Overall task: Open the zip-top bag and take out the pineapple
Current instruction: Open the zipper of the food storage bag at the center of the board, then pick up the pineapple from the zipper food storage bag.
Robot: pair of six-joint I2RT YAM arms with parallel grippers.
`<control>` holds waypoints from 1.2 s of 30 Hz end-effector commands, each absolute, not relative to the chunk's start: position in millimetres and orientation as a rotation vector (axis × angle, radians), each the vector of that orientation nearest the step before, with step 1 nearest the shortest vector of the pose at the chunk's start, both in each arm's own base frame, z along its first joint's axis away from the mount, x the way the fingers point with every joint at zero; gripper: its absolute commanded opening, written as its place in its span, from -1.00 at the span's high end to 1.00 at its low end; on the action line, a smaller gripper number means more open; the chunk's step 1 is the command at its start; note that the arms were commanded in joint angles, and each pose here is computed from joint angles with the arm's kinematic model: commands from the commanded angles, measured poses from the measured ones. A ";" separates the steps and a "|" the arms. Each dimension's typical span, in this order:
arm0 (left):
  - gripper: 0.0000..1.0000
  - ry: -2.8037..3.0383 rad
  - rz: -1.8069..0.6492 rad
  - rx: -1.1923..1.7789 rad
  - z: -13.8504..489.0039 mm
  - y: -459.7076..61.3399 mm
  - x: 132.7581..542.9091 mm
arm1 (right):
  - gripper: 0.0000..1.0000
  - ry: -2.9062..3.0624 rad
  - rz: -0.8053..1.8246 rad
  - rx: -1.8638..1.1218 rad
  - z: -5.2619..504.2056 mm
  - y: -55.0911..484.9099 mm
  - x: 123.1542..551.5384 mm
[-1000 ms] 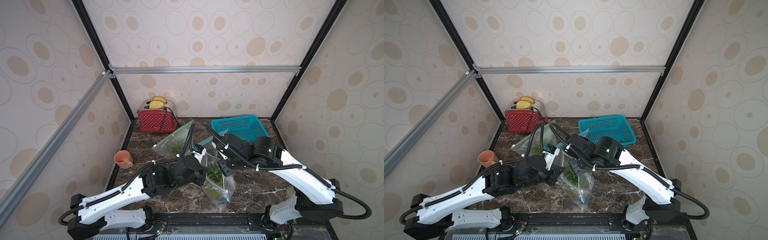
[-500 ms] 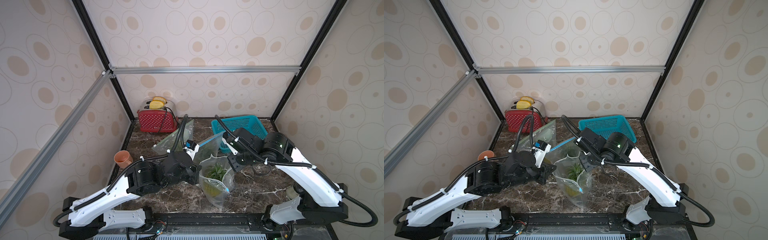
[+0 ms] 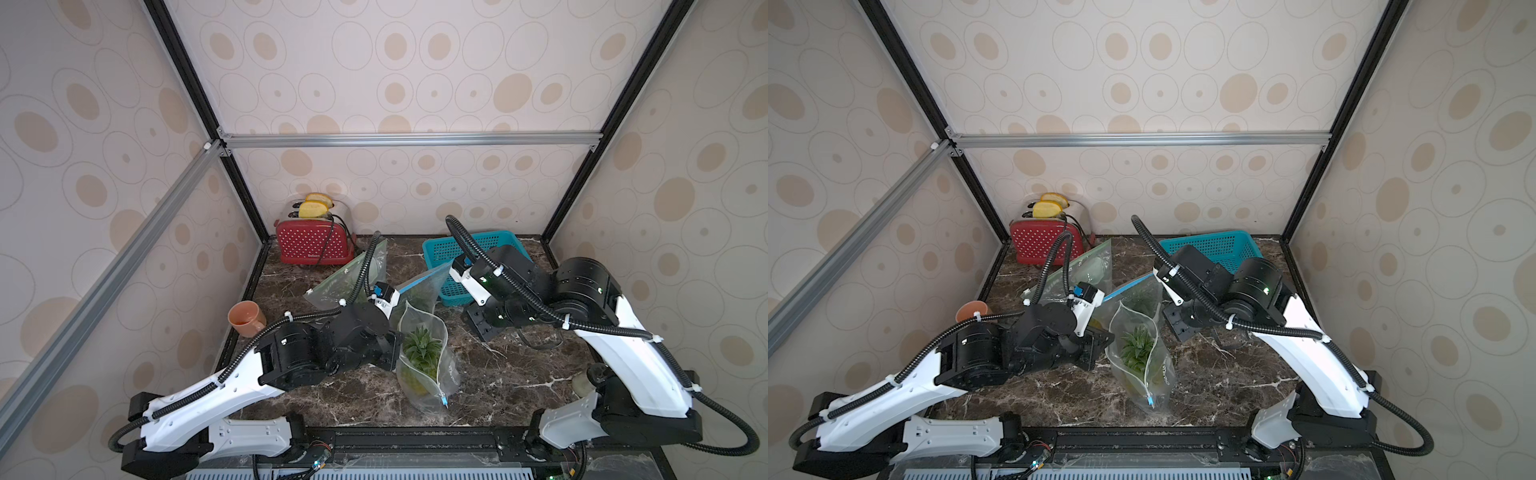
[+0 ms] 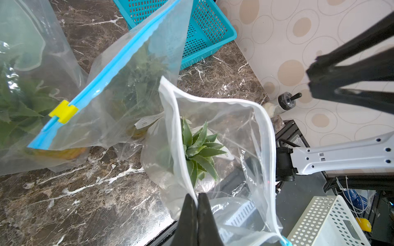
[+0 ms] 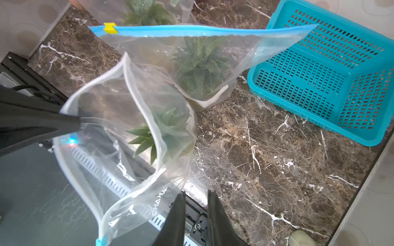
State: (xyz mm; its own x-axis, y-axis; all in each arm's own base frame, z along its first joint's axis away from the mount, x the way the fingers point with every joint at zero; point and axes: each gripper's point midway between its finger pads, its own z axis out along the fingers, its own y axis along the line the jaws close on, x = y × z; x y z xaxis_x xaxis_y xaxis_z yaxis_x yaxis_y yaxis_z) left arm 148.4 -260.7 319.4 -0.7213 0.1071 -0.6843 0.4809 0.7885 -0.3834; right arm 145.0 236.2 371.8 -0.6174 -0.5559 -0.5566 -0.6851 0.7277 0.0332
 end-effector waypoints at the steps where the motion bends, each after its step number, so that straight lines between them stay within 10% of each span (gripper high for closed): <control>1: 0.90 2.259 -0.764 0.368 332.9 -254.7 151.7 | 0.51 2.408 0.353 -1.061 370.9 251.0 129.1; 24: 0.87 2.139 -0.854 0.250 328.2 -254.1 161.6 | -0.02 2.602 0.340 -1.061 276.1 308.0 135.7; 36: 0.26 2.122 -0.778 0.187 319.2 -229.0 166.0 | -0.43 2.646 0.207 -1.021 261.1 295.7 146.3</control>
State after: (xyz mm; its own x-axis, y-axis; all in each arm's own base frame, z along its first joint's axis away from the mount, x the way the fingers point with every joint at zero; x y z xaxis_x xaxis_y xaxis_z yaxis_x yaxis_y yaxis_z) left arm 163.0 -245.2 314.6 -0.6544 -0.1081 -0.7484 0.4205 0.7705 -0.4790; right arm 145.0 303.5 265.9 -0.6871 -0.6339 -0.3551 -0.6925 0.7193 0.0560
